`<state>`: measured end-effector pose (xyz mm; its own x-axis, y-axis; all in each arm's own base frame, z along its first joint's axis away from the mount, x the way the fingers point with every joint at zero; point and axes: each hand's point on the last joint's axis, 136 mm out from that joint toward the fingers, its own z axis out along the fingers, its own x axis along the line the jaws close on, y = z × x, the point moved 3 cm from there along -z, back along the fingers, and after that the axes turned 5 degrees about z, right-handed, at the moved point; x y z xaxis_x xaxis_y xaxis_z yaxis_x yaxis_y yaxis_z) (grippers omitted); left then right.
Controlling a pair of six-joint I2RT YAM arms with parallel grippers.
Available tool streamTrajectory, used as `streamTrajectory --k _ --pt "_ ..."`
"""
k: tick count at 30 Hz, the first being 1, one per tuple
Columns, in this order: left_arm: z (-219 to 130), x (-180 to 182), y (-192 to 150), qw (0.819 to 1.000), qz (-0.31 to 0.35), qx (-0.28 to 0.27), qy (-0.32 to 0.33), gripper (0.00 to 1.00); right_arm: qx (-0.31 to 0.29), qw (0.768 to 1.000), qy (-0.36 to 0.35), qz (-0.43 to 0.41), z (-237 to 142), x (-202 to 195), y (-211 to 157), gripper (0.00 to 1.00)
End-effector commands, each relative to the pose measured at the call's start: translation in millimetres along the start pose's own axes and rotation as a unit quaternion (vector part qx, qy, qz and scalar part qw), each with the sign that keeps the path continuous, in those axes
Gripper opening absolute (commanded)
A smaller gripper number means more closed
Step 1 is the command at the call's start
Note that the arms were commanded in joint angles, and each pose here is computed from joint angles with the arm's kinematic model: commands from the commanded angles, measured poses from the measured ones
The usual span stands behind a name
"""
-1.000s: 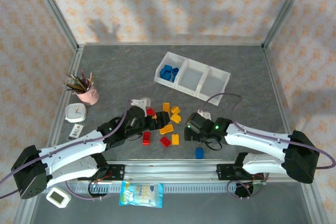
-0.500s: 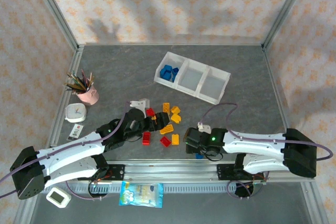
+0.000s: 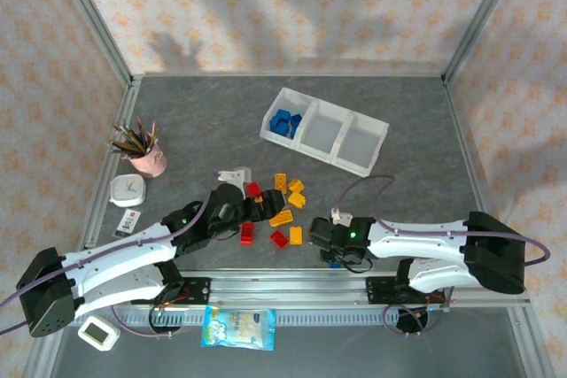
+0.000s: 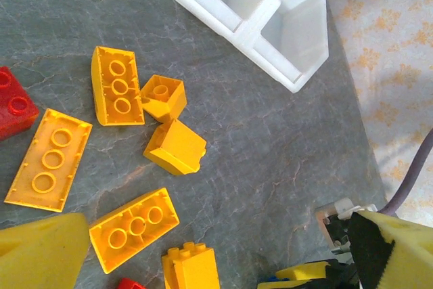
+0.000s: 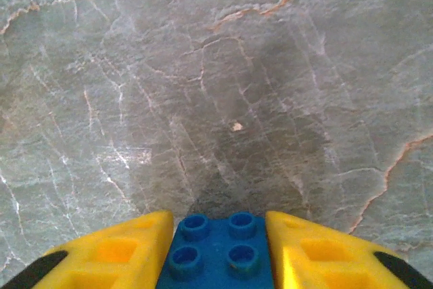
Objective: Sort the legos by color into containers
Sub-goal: Pick up the lego from the bottom-center of the table, then place the lego in the container.
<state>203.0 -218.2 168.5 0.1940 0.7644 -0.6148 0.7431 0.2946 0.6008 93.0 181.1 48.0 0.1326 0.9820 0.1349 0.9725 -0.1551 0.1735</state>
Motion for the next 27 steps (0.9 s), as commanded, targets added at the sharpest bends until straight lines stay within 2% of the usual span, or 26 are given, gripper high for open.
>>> streamTrajectory --k 1,5,11,19,27 --pt "-4 5 -1 1.000 -0.002 -0.006 0.010 0.99 -0.025 1.000 -0.007 -0.002 -2 -1 6 0.35" --pt "-7 4 3 1.000 -0.002 -0.014 0.009 0.99 -0.047 0.999 0.007 -0.011 -14 12 17 0.32" --pt "-14 -1 20 0.999 0.004 -0.037 0.012 0.99 -0.101 0.994 0.031 -0.021 -43 35 58 0.30" --pt "-27 10 54 0.997 0.010 -0.074 0.033 0.99 -0.212 0.973 0.072 -0.049 -89 89 155 0.30" --pt "-35 23 87 0.991 0.015 -0.116 0.063 0.99 -0.260 0.956 0.119 -0.068 -97 153 239 0.29"
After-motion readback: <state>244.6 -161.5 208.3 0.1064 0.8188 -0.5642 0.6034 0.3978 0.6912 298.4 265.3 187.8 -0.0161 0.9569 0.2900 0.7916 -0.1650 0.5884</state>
